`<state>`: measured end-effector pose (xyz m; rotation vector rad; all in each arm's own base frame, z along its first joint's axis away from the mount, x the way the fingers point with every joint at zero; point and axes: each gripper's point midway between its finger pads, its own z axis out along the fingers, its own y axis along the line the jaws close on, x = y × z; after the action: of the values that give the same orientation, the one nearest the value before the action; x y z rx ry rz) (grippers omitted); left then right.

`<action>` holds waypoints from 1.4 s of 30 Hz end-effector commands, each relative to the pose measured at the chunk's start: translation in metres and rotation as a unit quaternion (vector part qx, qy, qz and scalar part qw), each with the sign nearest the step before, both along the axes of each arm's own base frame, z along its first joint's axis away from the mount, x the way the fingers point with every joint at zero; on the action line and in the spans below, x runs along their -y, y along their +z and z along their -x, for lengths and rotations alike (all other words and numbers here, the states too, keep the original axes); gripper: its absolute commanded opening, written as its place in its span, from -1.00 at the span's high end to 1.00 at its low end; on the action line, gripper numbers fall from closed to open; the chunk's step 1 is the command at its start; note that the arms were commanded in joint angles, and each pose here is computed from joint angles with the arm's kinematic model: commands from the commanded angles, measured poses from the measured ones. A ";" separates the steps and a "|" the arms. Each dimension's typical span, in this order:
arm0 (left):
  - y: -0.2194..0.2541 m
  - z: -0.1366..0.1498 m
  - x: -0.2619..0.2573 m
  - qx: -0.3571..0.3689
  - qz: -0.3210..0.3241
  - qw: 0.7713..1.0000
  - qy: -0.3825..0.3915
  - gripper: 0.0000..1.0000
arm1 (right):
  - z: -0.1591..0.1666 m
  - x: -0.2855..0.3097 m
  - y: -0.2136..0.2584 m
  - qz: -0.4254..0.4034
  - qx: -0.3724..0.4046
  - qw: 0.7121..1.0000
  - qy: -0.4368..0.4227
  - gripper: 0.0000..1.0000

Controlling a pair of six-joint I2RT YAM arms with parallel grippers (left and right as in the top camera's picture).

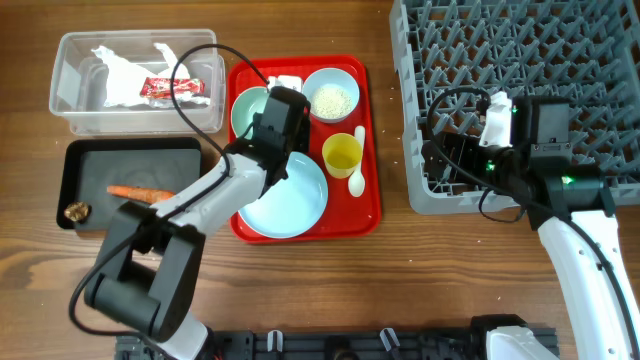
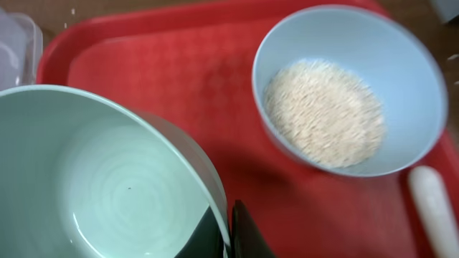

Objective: Sort waste into correct bins and load items into the dishwasher rack
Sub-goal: 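Set the green bowl back on the red tray, then grasp the white bowl of rice with the left gripper and lift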

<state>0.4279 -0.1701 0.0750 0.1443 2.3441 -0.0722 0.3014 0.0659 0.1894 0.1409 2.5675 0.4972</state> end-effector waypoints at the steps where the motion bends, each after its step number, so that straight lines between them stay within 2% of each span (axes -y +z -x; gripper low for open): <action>1: -0.021 -0.002 -0.007 -0.015 -0.035 0.999 0.005 0.91 | -0.003 -0.001 0.004 -0.008 0.001 1.000 -0.005 -0.99; 4: -0.032 -0.002 -0.014 -0.023 -0.052 0.998 0.017 0.88 | -0.003 -0.001 0.004 -0.008 0.001 1.000 -0.005 -0.99; 7: -0.032 -0.005 -0.019 -0.018 -0.056 0.998 0.025 0.75 | -0.003 -0.001 0.004 -0.008 0.000 1.000 -0.005 -0.99; 8: -0.031 -0.006 -0.019 -0.015 -0.054 0.998 0.026 0.57 | -0.003 -0.001 0.004 -0.008 0.000 1.000 -0.005 -0.99; 11: -0.029 -0.009 -0.020 -0.009 -0.053 0.998 0.030 -0.33 | -0.002 -0.001 0.004 -0.008 -0.001 1.000 -0.005 -0.99; 13: -0.027 -0.011 -0.023 -0.005 -0.055 0.998 0.036 -0.64 | -0.002 -0.001 0.003 -0.008 -0.002 1.000 -0.005 -0.99; 15: -0.023 -0.014 -0.027 0.003 -0.059 0.997 0.043 -0.78 | -0.002 -0.001 0.004 -0.008 -0.001 1.000 -0.005 -0.99; 17: -0.013 -0.016 -0.025 0.014 -0.053 0.998 0.044 -0.81 | -0.002 -0.001 0.004 -0.008 -0.001 1.000 -0.005 -0.99; 19: 0.016 -0.021 -0.019 0.038 -0.033 0.998 0.038 -0.85 | -0.003 -0.001 0.004 -0.008 0.001 1.000 -0.005 -0.99; 22: 0.056 -0.022 -0.001 0.048 0.002 0.999 -0.002 -0.84 | -0.004 -0.001 0.005 -0.009 0.004 1.000 -0.005 -0.99; 29: 0.167 -0.017 0.026 0.012 0.043 0.997 -0.057 -0.80 | -0.009 -0.001 0.009 -0.009 0.018 1.000 -0.004 -0.99; 33: 0.214 -0.035 0.041 0.036 0.055 0.996 -0.065 -0.79 | -0.010 -0.001 0.009 -0.009 0.020 1.000 -0.004 -0.99; 35: 0.205 -0.050 0.047 0.032 0.047 0.996 -0.072 -0.79 | -0.009 -0.001 0.008 -0.009 0.017 1.000 -0.004 -0.99; 38: 0.151 -0.069 0.060 -0.013 0.035 0.996 -0.080 -0.79 | -0.005 -0.001 0.005 -0.007 0.006 1.000 -0.004 -1.00; 42: 0.077 -0.069 0.097 -0.083 0.050 0.984 -0.151 -0.74 | -0.002 0.000 0.003 -0.006 -0.001 1.000 -0.004 -0.99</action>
<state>0.5029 -0.2344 0.2199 0.2839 2.3496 -0.2525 0.3006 0.0659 0.1889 0.1418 2.5712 0.4977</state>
